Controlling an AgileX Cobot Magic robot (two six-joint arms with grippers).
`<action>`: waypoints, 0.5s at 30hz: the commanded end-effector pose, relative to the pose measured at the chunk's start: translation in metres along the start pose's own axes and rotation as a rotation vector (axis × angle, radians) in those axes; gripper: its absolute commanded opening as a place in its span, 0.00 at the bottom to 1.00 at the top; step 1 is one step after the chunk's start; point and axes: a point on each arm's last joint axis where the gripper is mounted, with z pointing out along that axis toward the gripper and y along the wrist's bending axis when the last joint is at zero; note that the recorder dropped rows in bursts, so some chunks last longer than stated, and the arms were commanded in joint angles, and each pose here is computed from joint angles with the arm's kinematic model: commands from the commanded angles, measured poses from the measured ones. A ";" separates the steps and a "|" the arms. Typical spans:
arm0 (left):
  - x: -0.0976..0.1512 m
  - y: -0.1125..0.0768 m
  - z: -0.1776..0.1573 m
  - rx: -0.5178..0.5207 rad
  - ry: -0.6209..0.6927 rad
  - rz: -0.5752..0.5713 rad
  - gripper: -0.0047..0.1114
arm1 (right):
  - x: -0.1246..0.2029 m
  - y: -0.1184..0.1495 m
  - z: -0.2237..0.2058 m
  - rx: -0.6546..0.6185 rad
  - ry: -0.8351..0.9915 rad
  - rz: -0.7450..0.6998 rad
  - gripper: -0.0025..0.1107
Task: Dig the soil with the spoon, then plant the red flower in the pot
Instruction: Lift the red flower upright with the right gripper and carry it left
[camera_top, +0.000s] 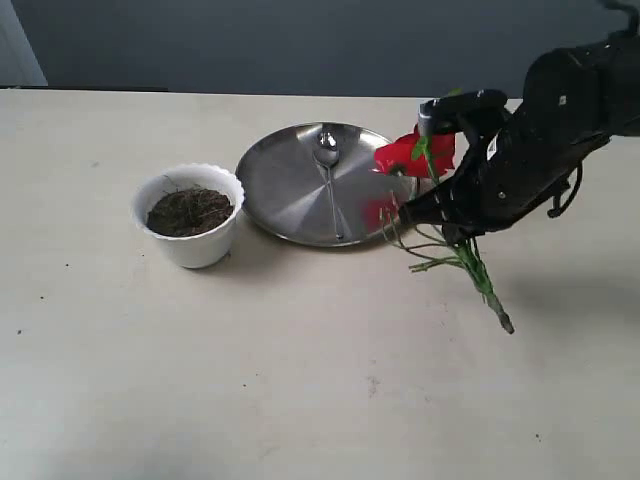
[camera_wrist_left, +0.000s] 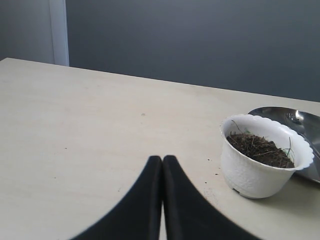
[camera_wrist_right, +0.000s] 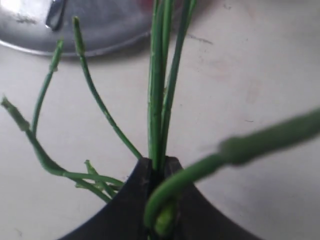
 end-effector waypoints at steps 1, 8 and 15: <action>0.000 0.000 0.000 0.006 -0.013 0.001 0.04 | 0.005 -0.002 0.029 0.011 0.084 -0.016 0.02; 0.000 0.000 0.000 0.006 -0.013 0.001 0.04 | 0.010 -0.002 0.055 0.014 0.131 -0.033 0.02; 0.000 0.000 0.000 0.006 -0.013 0.001 0.04 | -0.010 0.010 -0.005 -0.009 -0.130 -0.061 0.02</action>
